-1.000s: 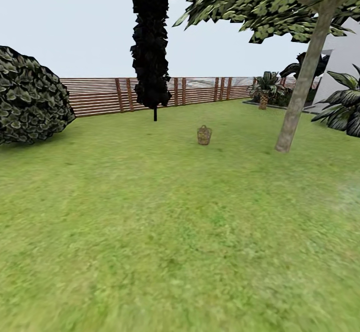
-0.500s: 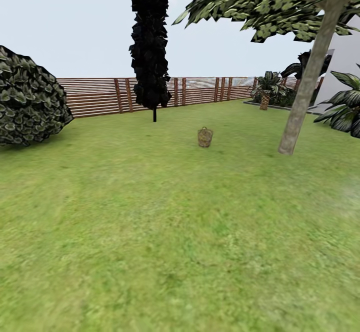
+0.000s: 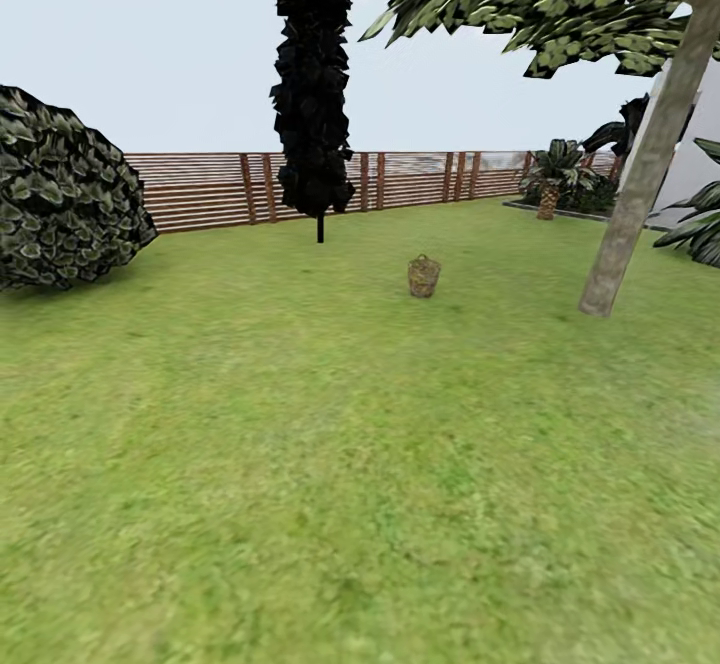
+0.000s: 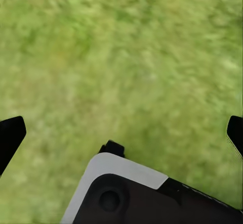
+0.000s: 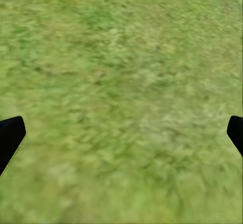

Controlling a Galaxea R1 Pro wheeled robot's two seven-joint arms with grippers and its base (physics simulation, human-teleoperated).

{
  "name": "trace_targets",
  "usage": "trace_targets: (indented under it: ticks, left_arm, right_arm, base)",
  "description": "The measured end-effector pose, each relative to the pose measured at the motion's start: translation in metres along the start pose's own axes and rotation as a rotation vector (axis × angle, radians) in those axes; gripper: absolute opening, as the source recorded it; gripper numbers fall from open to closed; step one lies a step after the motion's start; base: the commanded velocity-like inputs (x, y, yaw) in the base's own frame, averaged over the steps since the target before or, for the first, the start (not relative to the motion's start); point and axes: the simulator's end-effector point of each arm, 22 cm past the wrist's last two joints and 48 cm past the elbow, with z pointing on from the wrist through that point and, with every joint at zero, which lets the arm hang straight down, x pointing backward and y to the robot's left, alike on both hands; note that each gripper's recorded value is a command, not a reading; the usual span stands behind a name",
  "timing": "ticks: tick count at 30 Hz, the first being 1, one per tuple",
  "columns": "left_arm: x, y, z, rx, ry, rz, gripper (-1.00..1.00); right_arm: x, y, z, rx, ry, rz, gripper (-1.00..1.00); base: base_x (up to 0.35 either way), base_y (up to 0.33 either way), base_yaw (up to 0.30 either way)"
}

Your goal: Take the three Easter eggs out of the wicker basket on the lawn in the garden, then place them on the lawn next to a single tree (choose any tree) so that all three eggs are next to the same tree and none are left in the basket.

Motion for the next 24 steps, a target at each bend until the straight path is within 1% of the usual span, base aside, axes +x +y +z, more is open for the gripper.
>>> trace_targets:
  ticks: [5,15,18,24]
  left_arm:
    - [0.0019,0.0008,0.0003,-0.002,0.004,0.001,1.0]
    - [0.0023,0.0009,0.0004,-0.002,0.005,0.001,1.0]
    - [0.0018,0.0007,0.0003,-0.002,0.004,0.001,1.0]
    - [-0.0003,-0.0002,-0.0001,0.001,-0.001,0.0,1.0]
  right_arm:
    - [0.0018,0.0,-0.0002,0.0,0.004,-0.001,1.0]
    - [0.0024,-0.0008,-0.0003,0.001,0.005,-0.002,1.0]
    - [0.0019,-0.0011,-0.0003,0.001,0.004,-0.002,1.0]
    - [-0.0004,-0.0012,0.0,0.001,-0.002,-0.001,1.0]
  base:
    - [0.331,0.0,0.117]
    - [0.332,0.0,0.007]
    - [0.332,0.0,-0.096]
    - [0.332,0.0,-0.17]
